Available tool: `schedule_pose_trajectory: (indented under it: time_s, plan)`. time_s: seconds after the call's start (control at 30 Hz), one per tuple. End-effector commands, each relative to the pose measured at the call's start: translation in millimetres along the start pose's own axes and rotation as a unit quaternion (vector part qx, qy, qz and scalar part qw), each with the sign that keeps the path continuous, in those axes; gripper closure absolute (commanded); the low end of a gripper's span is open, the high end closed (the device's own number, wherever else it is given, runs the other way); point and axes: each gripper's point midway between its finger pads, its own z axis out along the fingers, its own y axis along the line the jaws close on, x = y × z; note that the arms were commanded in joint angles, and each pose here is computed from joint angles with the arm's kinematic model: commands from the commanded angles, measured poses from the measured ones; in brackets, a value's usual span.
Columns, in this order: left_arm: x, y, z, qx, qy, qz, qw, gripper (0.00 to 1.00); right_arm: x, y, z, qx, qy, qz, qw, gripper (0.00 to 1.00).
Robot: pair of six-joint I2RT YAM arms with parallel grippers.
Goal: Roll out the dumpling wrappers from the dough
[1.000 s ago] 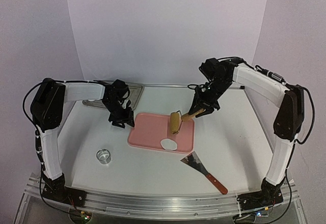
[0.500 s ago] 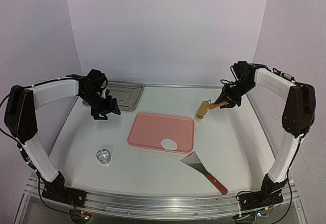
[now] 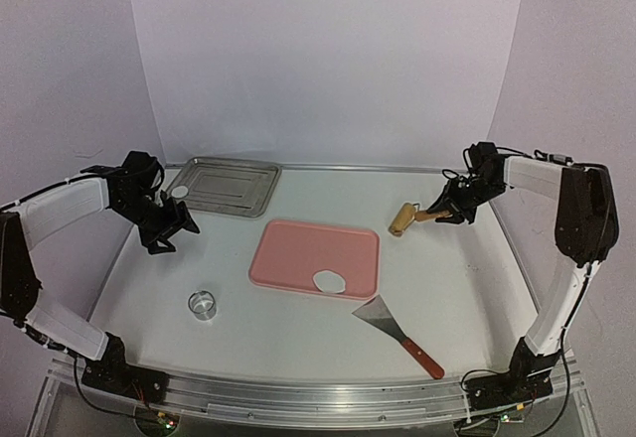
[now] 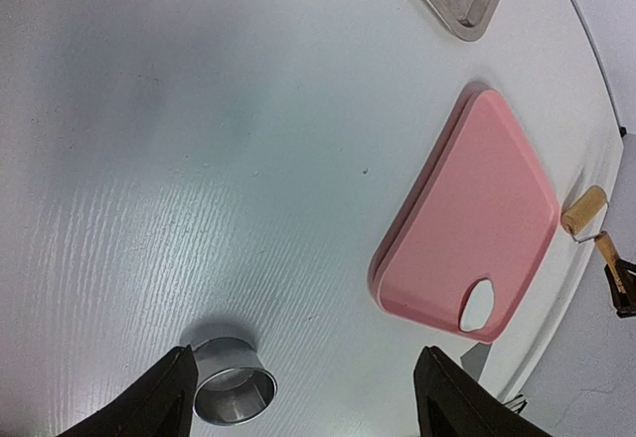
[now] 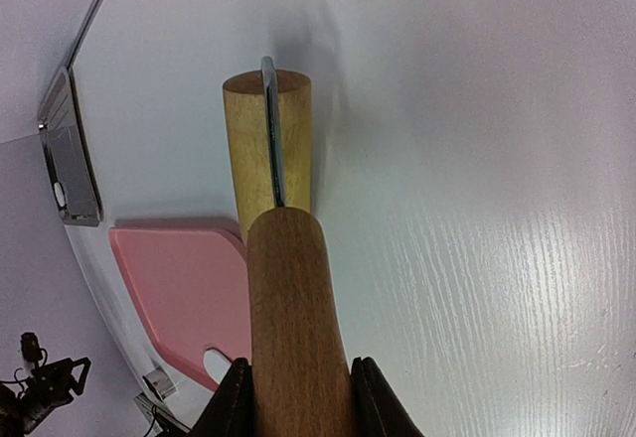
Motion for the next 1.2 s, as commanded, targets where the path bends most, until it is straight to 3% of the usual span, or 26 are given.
schedule_pose_trajectory:
  time_s: [0.0,0.13,0.53,0.7,0.9,1.0,1.17]
  plan:
    - [-1.1,-0.2,-3.5,0.000,-0.002,-0.011,1.000,0.23,-0.6,-16.0,3.2,0.031,-0.019,-0.035,0.999,0.87]
    - [1.0,4.7,1.0,-0.008,0.002,-0.013,1.000,0.23,2.2,-32.1,7.8,0.060,-0.021,-0.045,0.997,0.71]
    - [25.1,35.6,12.8,-0.050,0.035,-0.020,0.998,0.23,2.3,-63.4,15.3,0.123,-0.027,-0.067,0.990,0.49]
    - [36.0,44.0,17.4,-0.054,0.049,-0.031,0.997,0.22,-1.5,-78.0,9.1,0.165,-0.045,-0.077,0.982,0.34]
    - [42.1,58.0,19.2,-0.071,0.041,-0.043,0.996,0.22,-9.0,-93.0,-10.5,0.221,-0.085,-0.077,0.969,0.08]
    - [46.4,65.2,23.4,-0.080,0.046,-0.048,0.995,0.22,-13.2,-95.4,-20.7,0.238,-0.103,-0.082,0.962,0.02]
    - [51.4,86.9,25.1,-0.134,0.053,-0.047,0.988,0.23,-17.6,-94.3,-36.4,0.253,-0.127,-0.093,0.955,0.02]
